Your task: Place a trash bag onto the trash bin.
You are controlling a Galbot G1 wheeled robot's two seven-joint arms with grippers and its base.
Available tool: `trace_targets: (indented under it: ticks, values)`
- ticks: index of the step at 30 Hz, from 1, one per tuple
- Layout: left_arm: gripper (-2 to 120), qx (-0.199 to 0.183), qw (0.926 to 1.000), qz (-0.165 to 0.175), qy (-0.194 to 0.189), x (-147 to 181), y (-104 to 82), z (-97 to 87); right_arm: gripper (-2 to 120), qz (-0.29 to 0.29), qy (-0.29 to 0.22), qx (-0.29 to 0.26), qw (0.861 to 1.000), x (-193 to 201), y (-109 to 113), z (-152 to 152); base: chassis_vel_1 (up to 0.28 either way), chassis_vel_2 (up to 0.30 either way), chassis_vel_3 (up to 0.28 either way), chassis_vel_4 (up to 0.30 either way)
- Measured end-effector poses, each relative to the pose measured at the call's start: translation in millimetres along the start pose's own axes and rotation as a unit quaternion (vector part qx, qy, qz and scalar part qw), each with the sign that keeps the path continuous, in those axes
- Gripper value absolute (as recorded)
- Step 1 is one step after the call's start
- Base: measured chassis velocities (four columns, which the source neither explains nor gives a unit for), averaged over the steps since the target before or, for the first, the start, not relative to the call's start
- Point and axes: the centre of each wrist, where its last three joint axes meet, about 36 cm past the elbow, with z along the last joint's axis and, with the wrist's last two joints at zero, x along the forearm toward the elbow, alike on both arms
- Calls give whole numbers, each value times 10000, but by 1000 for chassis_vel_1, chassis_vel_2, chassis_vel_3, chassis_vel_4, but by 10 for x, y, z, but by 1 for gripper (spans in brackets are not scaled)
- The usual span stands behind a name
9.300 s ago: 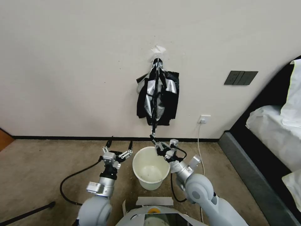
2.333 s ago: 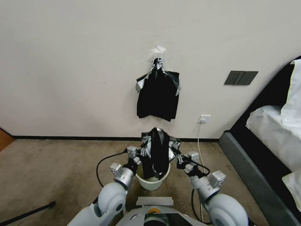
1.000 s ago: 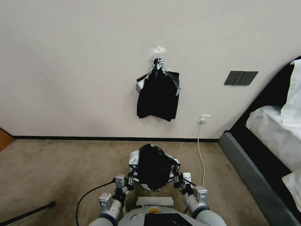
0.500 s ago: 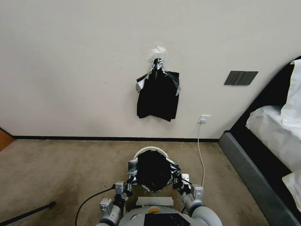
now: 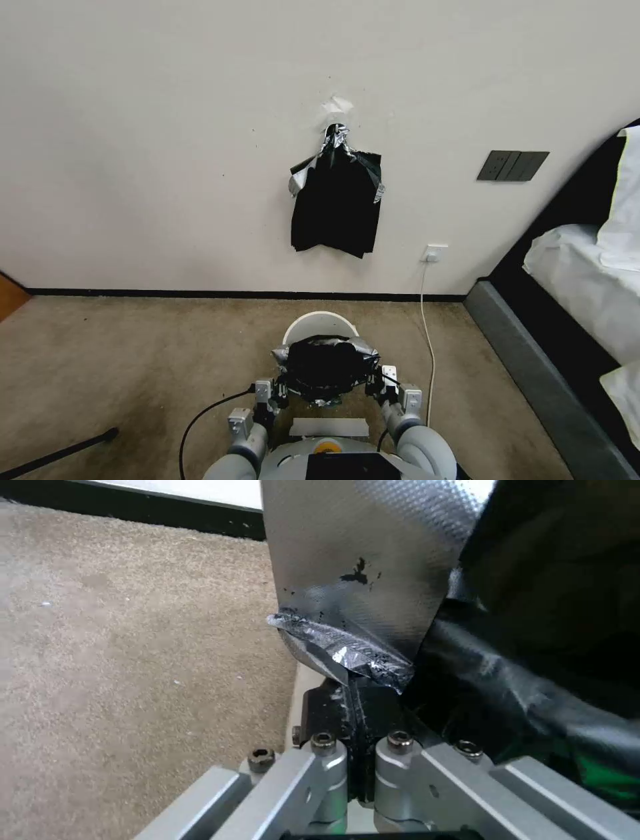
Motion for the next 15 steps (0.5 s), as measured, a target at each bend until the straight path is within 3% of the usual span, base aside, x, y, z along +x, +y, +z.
trace_targets:
  ticks: [8,13,15]
  values:
    - [0,-132,9996,-148,-222,-62,163,-117,0,-68,-248,196,9995,-96,-67,99,0,0,0,0]
    - [0,-152,9996,-120,-210,-34,169,-96,0,-109,-216,191,9995,-60,-64,137,0,0,0,0]
    - [0,-129,9996,-132,-207,-23,166,-83,8,-117,-210,175,9996,-25,-56,141,0,0,0,0]
